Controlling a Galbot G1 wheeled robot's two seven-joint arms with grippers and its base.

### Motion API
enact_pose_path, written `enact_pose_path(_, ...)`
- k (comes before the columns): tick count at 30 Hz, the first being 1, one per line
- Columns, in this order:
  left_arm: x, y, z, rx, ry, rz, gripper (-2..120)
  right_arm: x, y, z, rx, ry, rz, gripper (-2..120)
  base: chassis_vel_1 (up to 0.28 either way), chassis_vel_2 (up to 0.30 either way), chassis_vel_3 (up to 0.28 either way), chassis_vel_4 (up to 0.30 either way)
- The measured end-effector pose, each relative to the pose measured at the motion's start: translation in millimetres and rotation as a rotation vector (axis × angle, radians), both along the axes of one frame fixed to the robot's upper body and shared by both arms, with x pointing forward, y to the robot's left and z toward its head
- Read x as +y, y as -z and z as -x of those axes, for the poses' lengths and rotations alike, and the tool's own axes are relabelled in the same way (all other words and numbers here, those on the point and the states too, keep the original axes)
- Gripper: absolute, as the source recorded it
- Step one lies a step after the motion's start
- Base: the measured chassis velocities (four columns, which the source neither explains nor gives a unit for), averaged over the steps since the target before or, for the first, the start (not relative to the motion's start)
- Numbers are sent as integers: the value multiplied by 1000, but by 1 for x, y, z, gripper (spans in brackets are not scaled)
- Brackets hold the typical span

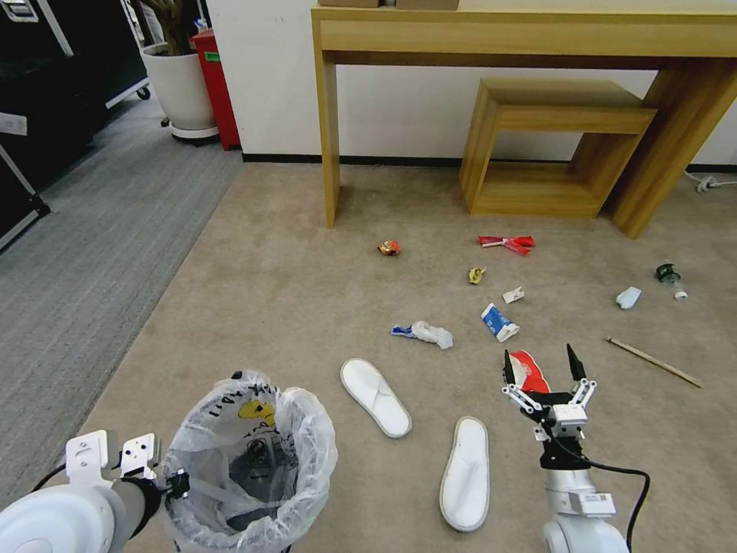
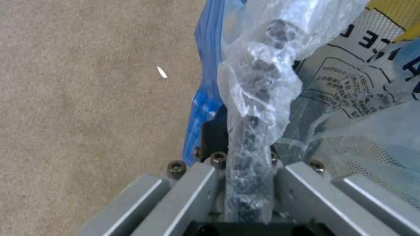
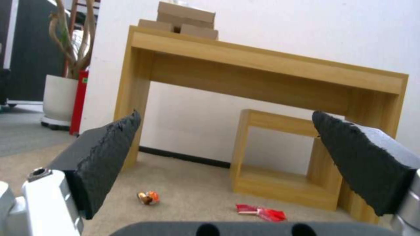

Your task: Pick up the trash bin and place the garbage on the floor into it.

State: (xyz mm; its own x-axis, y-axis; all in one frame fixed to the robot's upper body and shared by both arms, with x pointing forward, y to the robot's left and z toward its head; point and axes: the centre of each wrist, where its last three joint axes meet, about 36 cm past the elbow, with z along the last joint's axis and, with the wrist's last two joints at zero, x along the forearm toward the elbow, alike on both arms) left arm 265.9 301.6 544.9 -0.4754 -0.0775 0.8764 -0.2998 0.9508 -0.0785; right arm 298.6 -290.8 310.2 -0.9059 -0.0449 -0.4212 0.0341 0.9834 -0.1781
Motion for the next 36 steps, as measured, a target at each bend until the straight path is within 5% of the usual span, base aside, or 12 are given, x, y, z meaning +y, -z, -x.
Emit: enact_pose_path(36, 0, 6, -1, 5, 11, -19, 0, 0, 6, 1, 14, -36, -3, 100, -12, 12, 12, -11)
